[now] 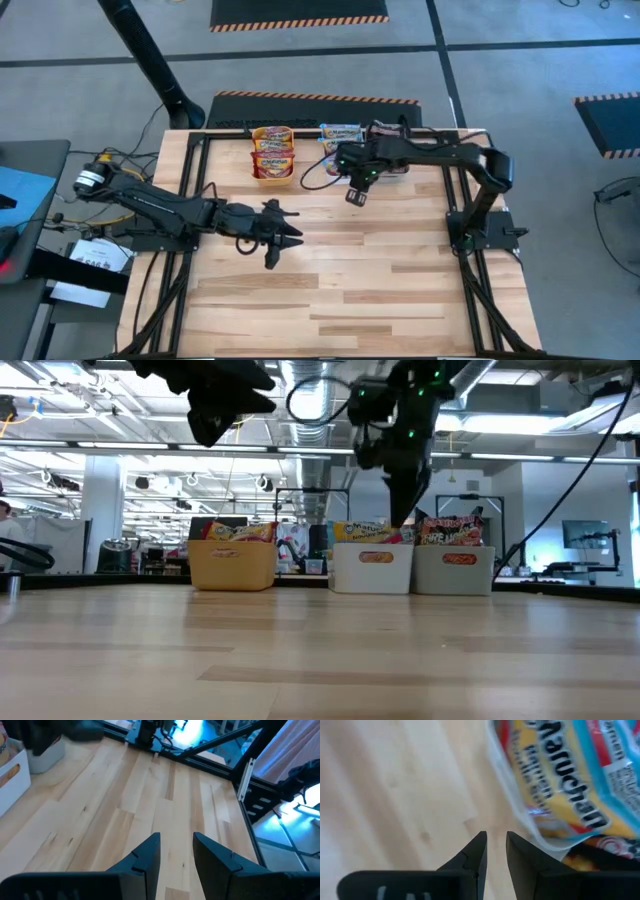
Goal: Sort Maruchan noodles
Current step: Adjust the white bin
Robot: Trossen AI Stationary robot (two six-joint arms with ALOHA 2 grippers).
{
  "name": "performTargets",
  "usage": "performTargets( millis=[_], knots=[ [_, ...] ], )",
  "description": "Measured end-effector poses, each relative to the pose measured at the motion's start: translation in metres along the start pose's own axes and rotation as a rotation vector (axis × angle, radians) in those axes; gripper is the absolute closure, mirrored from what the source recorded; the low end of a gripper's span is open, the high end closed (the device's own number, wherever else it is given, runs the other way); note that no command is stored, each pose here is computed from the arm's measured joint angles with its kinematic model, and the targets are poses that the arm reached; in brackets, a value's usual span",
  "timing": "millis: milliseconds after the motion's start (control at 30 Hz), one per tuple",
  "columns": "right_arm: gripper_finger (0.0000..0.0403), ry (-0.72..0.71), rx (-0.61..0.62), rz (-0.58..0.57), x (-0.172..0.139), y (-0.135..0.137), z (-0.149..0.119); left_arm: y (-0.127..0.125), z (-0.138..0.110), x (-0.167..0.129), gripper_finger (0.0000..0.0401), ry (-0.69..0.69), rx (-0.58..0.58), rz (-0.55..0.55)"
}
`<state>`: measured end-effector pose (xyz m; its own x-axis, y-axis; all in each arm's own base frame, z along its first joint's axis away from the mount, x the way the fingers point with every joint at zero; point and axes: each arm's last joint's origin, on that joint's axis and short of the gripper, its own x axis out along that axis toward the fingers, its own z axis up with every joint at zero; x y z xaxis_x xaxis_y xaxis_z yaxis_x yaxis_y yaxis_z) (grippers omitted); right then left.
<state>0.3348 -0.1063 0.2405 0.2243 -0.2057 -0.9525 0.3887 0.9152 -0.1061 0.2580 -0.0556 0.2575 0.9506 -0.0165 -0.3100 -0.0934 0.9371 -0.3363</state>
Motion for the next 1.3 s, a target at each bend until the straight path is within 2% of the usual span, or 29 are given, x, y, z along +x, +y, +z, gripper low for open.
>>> performTargets(
  millis=[200, 467, 833, 1033, 1133, 1300],
  knots=[
    [0.0306, 0.038, 0.015, -0.060, 0.018, -0.007, 0.003, -0.001, 0.004, -0.006, 0.0298, -0.018, 0.015, -0.010],
    [0.0306, -0.014, 0.060, -0.071, 0.018, -0.021, 0.008, -0.001, 0.007, -0.008, 0.0299, -0.037, 0.035, -0.002],
    [0.0306, 0.060, -0.106, -0.055, 0.043, -0.016, 0.009, 0.000, 0.006, -0.008, 0.0299, -0.033, 0.036, 0.003],
    [0.0308, 0.073, -0.116, -0.059, 0.052, -0.016, 0.009, 0.000, 0.005, -0.008, 0.0299, -0.023, 0.038, 0.009],
    [0.0328, 0.068, -0.148, -0.051, 0.051, -0.015, 0.010, 0.001, 0.004, -0.008, 0.0299, -0.011, 0.041, 0.016],
    [0.0387, 0.051, -0.225, -0.043, 0.051, -0.008, 0.011, 0.001, 0.004, -0.008, 0.0299, -0.012, 0.042, 0.025]
  ],
)
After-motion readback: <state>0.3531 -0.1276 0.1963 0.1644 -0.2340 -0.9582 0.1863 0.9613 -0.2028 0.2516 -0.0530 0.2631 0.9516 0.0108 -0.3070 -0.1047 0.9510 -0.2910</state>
